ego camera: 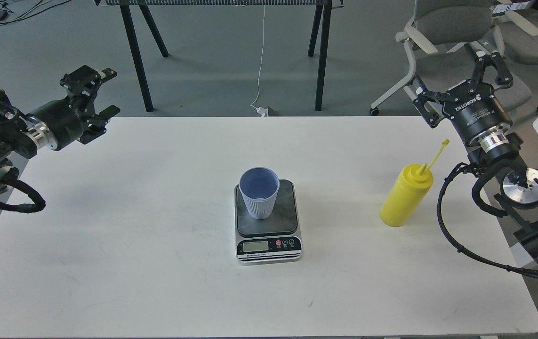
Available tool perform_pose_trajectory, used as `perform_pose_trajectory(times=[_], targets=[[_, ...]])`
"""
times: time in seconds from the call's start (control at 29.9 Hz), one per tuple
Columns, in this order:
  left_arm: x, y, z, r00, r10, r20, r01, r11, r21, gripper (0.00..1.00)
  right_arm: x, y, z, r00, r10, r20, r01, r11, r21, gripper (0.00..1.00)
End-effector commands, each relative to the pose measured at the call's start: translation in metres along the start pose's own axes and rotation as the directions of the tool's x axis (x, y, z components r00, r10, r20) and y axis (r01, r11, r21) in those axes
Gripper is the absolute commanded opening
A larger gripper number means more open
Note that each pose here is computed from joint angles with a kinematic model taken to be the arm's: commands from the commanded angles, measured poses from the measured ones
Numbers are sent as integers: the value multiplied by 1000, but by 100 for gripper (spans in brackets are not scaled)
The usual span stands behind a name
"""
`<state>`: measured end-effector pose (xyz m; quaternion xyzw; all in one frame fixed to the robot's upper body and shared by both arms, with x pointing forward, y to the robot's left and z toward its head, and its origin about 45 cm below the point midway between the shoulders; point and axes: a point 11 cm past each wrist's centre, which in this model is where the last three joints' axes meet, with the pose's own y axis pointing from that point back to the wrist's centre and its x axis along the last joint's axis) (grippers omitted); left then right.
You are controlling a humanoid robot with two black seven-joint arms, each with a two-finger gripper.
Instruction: Pour seasoning into cup on scale with both arms
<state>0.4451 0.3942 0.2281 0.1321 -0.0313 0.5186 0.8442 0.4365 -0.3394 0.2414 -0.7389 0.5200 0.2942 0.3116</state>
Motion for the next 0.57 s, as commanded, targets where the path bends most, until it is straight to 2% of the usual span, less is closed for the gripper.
perform_pose_trajectory(times=[0.0, 0.53], targets=[[4, 0, 5, 1000, 16, -13, -16, 1000, -21, 99, 3, 3, 3, 1000, 7, -12, -7, 1000, -12, 98], [3, -2, 9, 1000, 18, -22, -19, 999, -37, 99, 25, 26, 10, 998, 67, -8, -67, 998, -22, 98]])
